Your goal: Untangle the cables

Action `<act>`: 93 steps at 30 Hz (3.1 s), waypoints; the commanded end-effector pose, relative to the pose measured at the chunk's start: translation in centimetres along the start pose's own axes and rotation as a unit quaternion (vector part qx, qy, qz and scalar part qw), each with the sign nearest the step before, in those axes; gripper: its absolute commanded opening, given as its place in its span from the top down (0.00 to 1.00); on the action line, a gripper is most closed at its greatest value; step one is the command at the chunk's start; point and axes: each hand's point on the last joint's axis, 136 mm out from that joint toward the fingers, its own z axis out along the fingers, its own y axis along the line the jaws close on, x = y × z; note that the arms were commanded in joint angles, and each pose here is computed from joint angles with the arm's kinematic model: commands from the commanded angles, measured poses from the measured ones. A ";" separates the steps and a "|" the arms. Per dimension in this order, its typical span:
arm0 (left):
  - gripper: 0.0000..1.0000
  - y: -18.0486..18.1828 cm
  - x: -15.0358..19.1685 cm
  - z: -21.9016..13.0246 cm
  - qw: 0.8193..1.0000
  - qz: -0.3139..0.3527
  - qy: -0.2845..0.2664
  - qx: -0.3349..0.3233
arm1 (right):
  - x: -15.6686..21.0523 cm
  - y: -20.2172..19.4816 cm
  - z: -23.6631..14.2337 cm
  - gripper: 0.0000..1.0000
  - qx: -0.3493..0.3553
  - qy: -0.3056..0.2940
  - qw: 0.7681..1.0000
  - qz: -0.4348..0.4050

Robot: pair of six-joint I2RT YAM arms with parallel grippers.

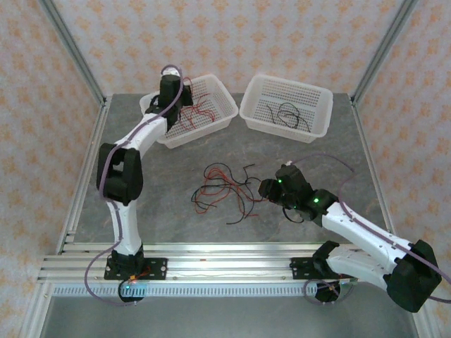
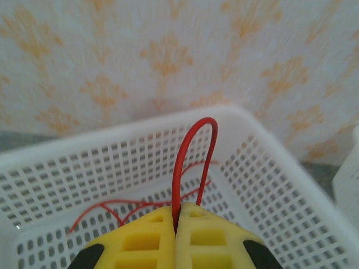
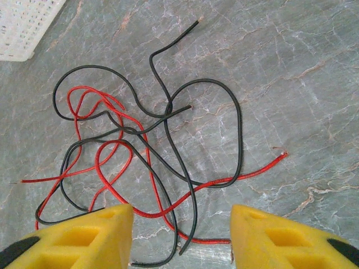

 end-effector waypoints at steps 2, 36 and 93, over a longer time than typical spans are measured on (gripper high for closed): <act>1.00 0.8 2.7 2.7 0.999 -0.005 0.039 -0.008 | 0.3 -0.7 0.0 0.52 0.017 -0.002 1.000 0.005; 0.17 1.4 -1.2 -0.8 0.995 -0.037 0.068 -0.070 | 3.6 -0.3 2.5 0.52 0.074 0.057 0.995 -0.026; 0.17 -5.6 10.2 -27.8 0.993 -0.037 0.078 0.077 | -7.3 4.3 11.2 1.00 0.156 0.045 0.975 -0.150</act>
